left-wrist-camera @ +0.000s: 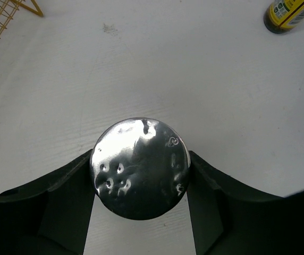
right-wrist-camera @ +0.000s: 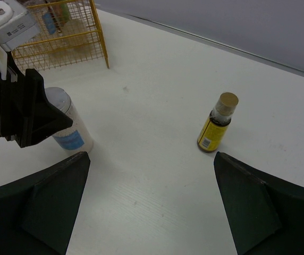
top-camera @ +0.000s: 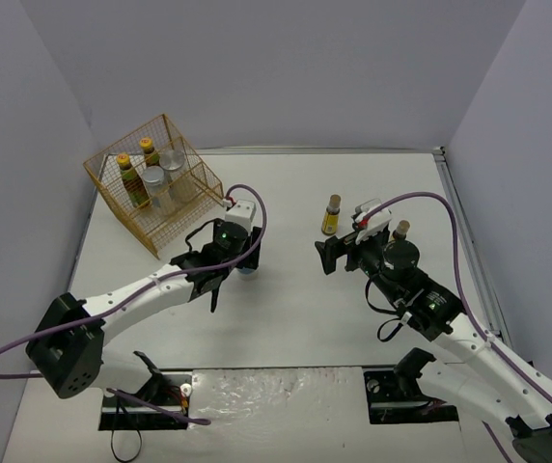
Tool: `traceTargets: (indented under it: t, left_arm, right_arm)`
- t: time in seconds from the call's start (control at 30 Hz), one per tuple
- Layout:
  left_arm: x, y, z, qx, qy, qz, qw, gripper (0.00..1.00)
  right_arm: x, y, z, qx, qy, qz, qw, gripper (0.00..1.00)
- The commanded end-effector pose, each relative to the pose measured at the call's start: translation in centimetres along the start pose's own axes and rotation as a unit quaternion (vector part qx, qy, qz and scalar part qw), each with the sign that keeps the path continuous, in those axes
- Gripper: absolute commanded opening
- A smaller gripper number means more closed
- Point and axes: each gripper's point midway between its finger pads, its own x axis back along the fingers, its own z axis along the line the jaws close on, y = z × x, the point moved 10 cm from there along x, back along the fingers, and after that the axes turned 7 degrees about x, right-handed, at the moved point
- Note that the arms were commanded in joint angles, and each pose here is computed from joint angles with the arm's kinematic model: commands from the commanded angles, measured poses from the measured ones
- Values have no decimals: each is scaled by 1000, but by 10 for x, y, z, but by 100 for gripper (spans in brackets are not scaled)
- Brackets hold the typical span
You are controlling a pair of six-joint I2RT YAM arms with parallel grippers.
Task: Organize the condiment bottles
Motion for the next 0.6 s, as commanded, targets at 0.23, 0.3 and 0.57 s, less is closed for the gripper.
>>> traceTargets:
  t: [0.23,0.3,0.57]
  left_arm:
    - [78,99,36,63,69,-129,987,0]
    - [90,120,59,84,105,-157,978,0]
    - [117,183,138,134,217,-215,943,0]
  right_arm:
    - [2,13,-3,-12,-11,-39,999,100]
    - [2,13,-3,-11,-11,-40,999,100]
    - [3,14,-3,-12,-8,-42,999,100]
